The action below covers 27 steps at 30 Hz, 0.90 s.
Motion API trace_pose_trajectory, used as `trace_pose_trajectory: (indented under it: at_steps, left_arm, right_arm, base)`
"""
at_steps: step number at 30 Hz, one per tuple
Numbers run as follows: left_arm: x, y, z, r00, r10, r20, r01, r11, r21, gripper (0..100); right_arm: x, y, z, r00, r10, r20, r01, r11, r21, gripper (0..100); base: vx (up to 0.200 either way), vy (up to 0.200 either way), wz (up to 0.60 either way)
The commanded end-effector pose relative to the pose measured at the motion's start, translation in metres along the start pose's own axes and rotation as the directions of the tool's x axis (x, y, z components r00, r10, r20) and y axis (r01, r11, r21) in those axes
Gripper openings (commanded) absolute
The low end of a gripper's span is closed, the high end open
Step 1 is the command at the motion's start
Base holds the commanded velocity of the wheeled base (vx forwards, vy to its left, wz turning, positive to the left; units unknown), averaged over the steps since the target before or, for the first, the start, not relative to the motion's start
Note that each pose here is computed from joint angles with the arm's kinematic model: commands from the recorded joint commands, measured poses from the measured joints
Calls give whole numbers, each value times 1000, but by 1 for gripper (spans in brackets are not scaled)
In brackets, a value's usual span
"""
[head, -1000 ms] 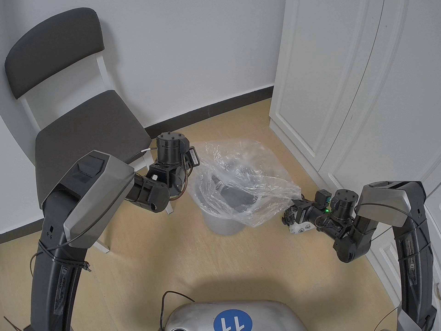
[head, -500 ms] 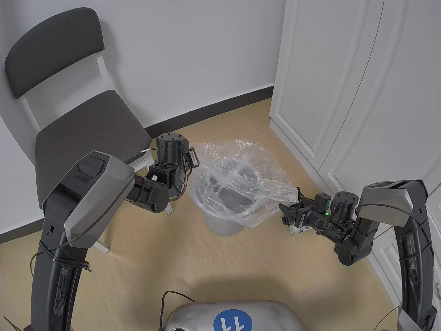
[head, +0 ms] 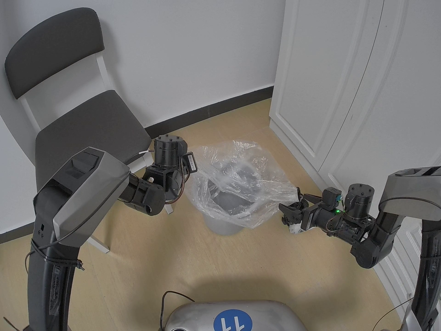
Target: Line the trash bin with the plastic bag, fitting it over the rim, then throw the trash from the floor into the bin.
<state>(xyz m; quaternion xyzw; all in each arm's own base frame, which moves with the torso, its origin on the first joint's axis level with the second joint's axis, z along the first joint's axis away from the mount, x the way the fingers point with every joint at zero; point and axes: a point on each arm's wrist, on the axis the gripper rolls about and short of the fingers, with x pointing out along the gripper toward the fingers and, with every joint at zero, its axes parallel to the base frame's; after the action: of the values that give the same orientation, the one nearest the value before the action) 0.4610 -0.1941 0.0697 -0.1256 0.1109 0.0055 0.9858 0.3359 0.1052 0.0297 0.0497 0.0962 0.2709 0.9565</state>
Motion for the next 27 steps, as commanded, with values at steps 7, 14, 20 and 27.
trace_pose_trajectory:
  at_steps: [7, 14, 20, 27]
  left_arm:
    - [-27, 6, 10, 999, 7, -33, -6, 999, 40, 0]
    - [-31, 2, 9, 999, -4, -40, 6, 999, 41, 0]
    - [-35, -2, 9, 999, -13, -41, 15, 999, 36, 0]
    - [-45, -9, 15, 999, -36, -31, 36, 999, -3, 0]
  right_arm:
    - [-52, 54, 71, 988, -122, -91, 124, 992, 21, 100]
    - [-59, 62, 73, 995, -89, 36, 88, 996, 20, 100]
    - [-53, 61, 65, 991, -95, 94, 101, 993, -65, 100]
    - [-65, 63, 82, 982, -139, 130, 151, 985, -88, 100]
  base:
    - [0, 0, 0]
    - [0, 0, 0]
    - [0, 0, 0]
    - [0, 0, 0]
